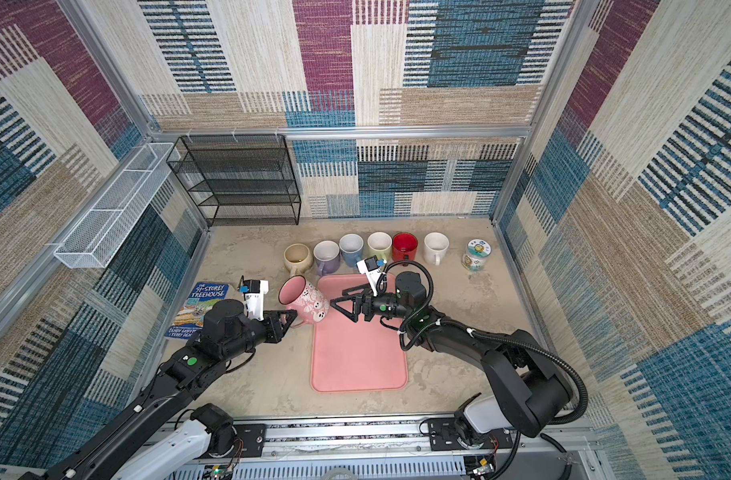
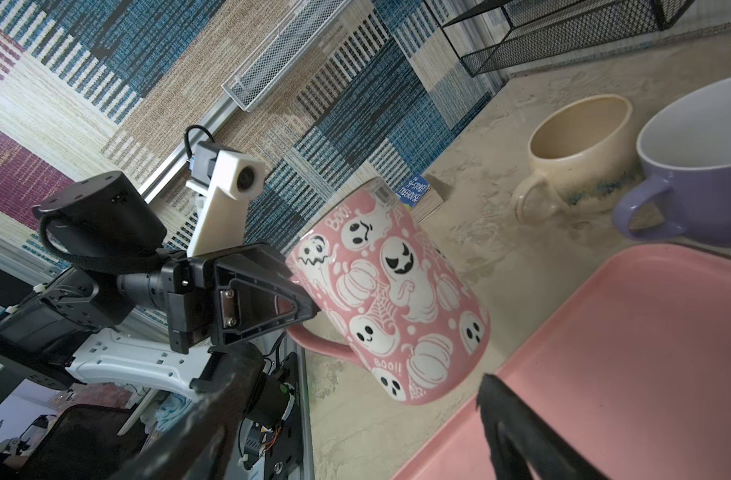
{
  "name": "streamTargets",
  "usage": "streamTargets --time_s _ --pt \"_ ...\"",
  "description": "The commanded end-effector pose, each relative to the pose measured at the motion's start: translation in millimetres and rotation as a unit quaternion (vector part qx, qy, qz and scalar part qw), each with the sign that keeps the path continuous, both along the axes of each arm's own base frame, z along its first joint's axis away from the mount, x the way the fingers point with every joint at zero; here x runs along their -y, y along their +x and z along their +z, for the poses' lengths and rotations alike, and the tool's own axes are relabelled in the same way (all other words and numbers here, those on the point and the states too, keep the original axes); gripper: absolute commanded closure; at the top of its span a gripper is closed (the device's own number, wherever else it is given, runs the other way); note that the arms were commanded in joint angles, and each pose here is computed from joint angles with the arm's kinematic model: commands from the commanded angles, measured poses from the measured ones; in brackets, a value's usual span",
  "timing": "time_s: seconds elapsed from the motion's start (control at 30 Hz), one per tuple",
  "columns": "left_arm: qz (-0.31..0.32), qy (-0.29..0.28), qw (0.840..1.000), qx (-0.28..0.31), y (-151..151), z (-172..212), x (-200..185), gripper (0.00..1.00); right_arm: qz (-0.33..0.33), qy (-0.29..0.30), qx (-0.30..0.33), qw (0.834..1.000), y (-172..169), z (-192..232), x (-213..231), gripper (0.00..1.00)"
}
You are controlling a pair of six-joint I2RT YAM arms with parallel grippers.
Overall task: Turn the mug right side up
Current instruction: 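Close the left gripper on the pink mug rim while the right holds it, then carry the pink mug upright toward the mug row with the left while the right releases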
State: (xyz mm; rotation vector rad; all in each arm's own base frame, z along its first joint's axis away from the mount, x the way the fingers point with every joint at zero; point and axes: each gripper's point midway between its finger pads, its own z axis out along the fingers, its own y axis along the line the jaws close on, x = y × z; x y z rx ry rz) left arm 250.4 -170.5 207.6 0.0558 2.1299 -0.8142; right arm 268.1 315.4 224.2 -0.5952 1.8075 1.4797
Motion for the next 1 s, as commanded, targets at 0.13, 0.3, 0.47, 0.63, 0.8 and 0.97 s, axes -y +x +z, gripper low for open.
streamTargets --time_s 0.13,0.3,0.47,0.63,0.8,0.97 --pt "0.034 0.028 0.998 0.034 18 19 -9 1.00 -0.021 -0.008 0.024 0.999 1 2 7 0.09" --pt "0.073 0.078 0.994 0.016 21 17 -28 1.00 -0.034 -0.013 0.044 0.998 -4 7 15 0.09" --pt "0.113 0.136 0.984 -0.012 22 11 -51 1.00 -0.042 -0.014 0.063 0.997 -9 11 21 0.09" --pt "0.150 0.190 0.969 -0.046 25 4 -79 1.00 -0.052 -0.011 0.075 0.996 -13 13 27 0.09" --pt "0.150 0.207 0.965 -0.050 35 7 -90 1.00 -0.055 -0.005 0.082 0.995 -16 20 29 0.09" --pt "0.162 0.213 0.962 -0.047 46 9 -101 1.00 -0.059 0.003 0.092 0.994 -19 25 33 0.09"
